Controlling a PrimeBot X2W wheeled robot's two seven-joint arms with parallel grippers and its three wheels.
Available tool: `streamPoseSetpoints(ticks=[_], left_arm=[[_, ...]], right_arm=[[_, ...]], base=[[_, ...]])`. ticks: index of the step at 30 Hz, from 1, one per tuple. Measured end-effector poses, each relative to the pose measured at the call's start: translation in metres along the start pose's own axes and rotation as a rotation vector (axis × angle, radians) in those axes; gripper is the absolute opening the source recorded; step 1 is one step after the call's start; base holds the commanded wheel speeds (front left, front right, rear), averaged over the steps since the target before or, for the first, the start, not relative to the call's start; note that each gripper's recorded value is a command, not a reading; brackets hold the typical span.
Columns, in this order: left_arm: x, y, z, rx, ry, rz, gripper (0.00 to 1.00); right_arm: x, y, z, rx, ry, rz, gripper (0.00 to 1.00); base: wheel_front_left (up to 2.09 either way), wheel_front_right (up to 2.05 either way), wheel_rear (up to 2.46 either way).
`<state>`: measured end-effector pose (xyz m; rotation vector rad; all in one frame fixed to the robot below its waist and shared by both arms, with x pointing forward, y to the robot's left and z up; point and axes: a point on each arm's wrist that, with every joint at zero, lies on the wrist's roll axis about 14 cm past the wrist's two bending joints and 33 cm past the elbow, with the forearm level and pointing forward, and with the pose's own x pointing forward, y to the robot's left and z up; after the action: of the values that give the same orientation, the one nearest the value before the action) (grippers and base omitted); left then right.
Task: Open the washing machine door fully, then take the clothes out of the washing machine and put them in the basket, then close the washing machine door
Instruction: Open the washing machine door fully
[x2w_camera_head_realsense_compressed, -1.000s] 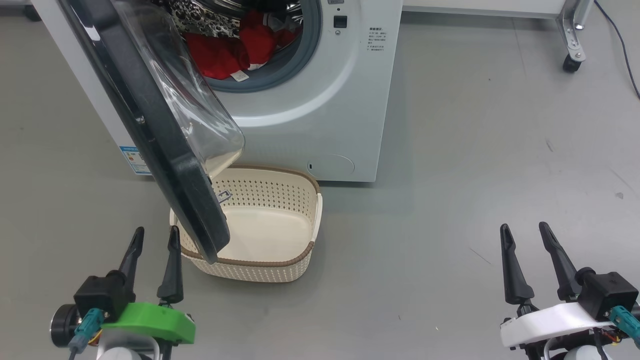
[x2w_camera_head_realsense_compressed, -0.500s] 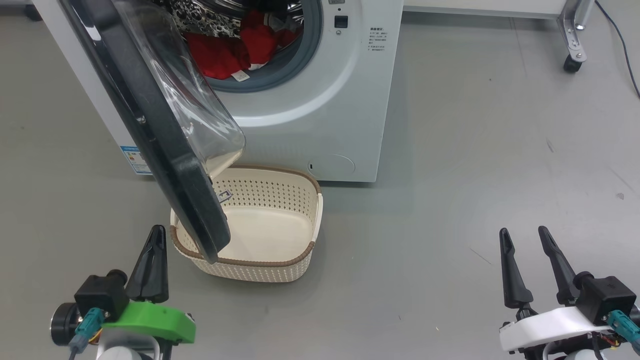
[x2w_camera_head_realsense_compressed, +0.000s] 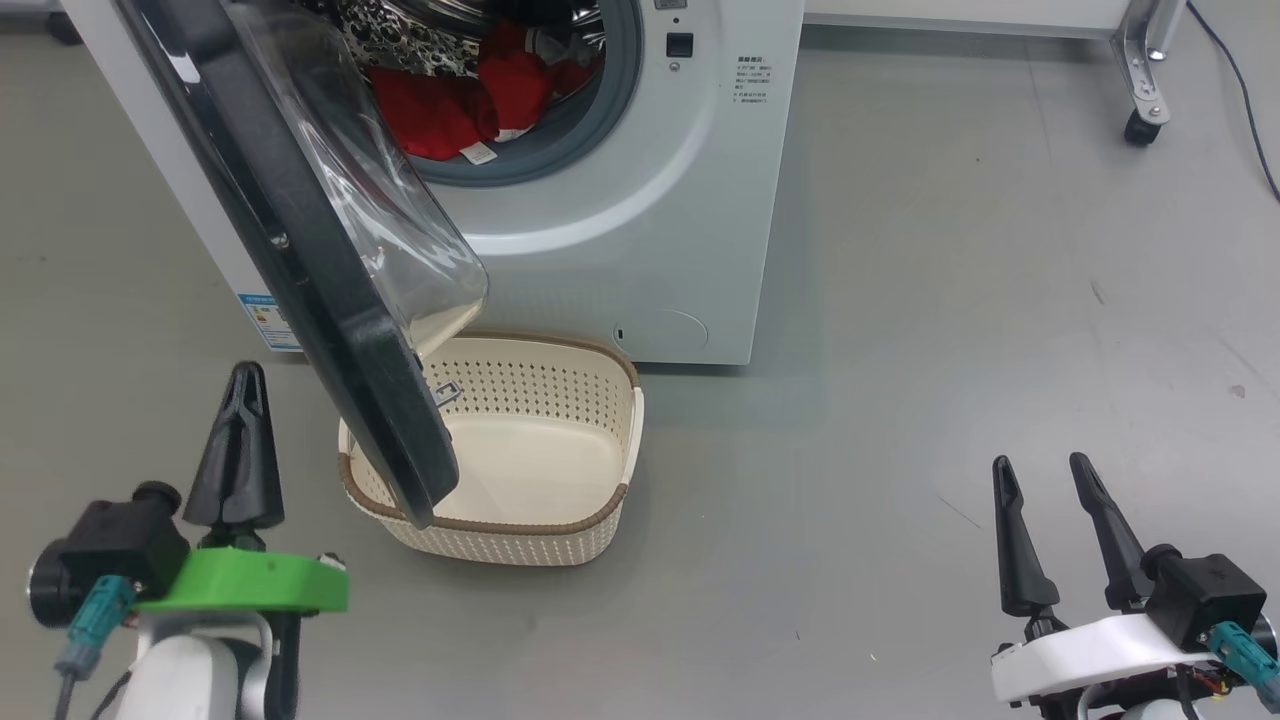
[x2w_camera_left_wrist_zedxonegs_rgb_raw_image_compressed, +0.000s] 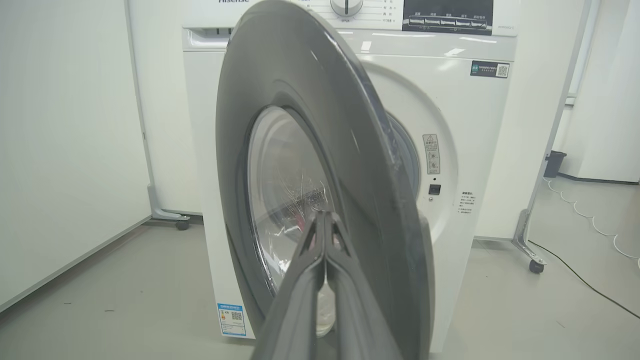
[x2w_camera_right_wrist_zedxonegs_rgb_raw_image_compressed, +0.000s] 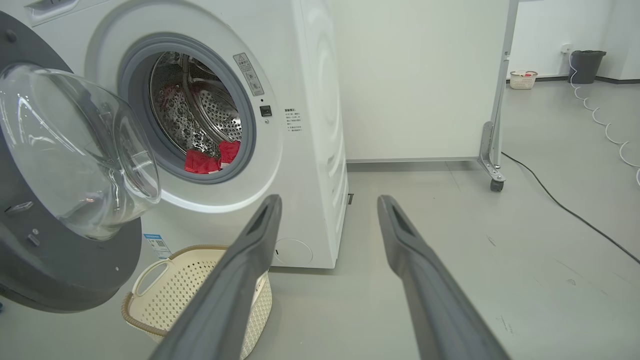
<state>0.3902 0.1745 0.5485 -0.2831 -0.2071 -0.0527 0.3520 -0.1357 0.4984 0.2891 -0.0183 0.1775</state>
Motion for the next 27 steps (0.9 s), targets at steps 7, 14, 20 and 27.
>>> streamPoseSetpoints(ticks=[7, 14, 20, 27], left_arm=[[0.025, -0.007, 0.054, 0.003, -0.174, -0.028, 0.0], [0.038, -0.017, 0.097, 0.012, -0.305, -0.064, 0.0], [0.044, -0.031, 0.123, 0.012, -0.384, -0.104, 0.0], [0.048, -0.058, 0.13, 0.003, -0.405, -0.182, 0.0]], right_arm=[[-0.001, 0.0, -0.001, 0.008, -0.002, -0.004, 1.0], [-0.003, -0.002, 0.0, 0.006, -0.006, -0.01, 1.0], [-0.005, -0.003, -0.001, -0.007, -0.003, -0.013, 1.0], [-0.006, -0.003, -0.001, -0.007, -0.006, -0.015, 1.0]], base=[[0.0, 0.0, 0.0], [0.0, 0.0, 0.0], [0.0, 0.0, 0.0], [0.0, 0.0, 0.0]])
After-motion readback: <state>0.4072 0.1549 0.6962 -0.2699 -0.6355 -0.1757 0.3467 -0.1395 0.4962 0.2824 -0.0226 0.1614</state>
